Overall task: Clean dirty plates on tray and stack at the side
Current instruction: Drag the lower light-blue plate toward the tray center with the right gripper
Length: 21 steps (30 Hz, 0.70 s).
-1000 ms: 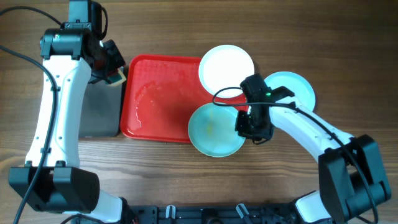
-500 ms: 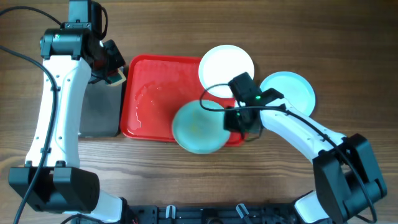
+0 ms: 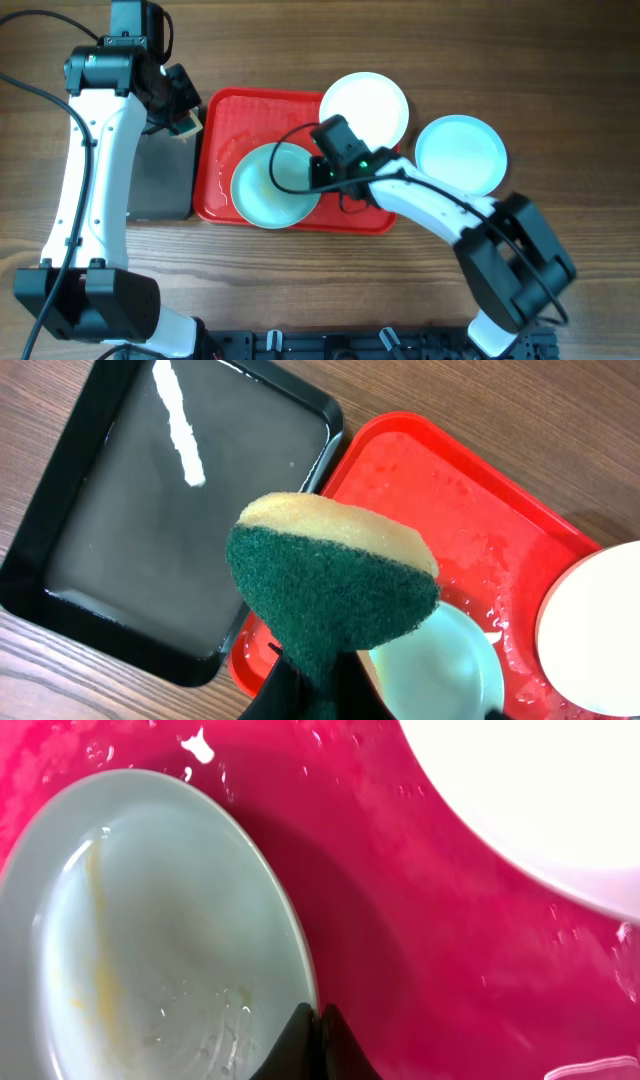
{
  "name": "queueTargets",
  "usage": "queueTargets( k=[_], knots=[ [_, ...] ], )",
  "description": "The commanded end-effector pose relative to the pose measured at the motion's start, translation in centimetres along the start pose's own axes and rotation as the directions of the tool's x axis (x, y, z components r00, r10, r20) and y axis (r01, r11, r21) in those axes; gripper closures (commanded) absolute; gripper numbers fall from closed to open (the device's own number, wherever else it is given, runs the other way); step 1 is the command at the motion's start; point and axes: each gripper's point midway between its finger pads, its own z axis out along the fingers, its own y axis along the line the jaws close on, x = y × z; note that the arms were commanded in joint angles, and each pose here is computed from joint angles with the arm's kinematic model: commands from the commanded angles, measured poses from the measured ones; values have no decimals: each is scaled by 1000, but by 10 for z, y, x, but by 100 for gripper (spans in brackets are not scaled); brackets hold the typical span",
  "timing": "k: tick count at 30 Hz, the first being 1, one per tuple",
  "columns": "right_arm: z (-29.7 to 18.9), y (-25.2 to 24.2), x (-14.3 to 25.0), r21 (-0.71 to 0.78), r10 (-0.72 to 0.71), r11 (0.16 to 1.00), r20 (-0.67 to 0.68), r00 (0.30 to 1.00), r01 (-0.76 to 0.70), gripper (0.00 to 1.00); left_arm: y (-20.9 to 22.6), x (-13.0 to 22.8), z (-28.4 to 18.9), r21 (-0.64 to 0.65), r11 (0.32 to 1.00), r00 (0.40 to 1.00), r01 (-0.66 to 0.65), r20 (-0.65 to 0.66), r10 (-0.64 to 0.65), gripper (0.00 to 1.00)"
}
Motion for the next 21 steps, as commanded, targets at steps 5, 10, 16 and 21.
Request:
queueTargets(
  k=[5,10,16,21],
  knots=[
    [10,19,-36,26,-28,999,21,999,28,95,0,-1,2,-9,1000,1000,7,2,-7,96],
    [12,21,-40,14,-31,999,35,999,30,75,0,-1,2,-9,1000,1000,7,1,-7,96],
    [12,14,-31,38,-67,997,-5,998,67,61,-2,0,3,3,1000,1000,8,-5,-8,96],
    [15,16,-40,24,-141,990,25,990,140,61,-10,6,6,38,997,997,62,-40,-60,96]
  ],
)
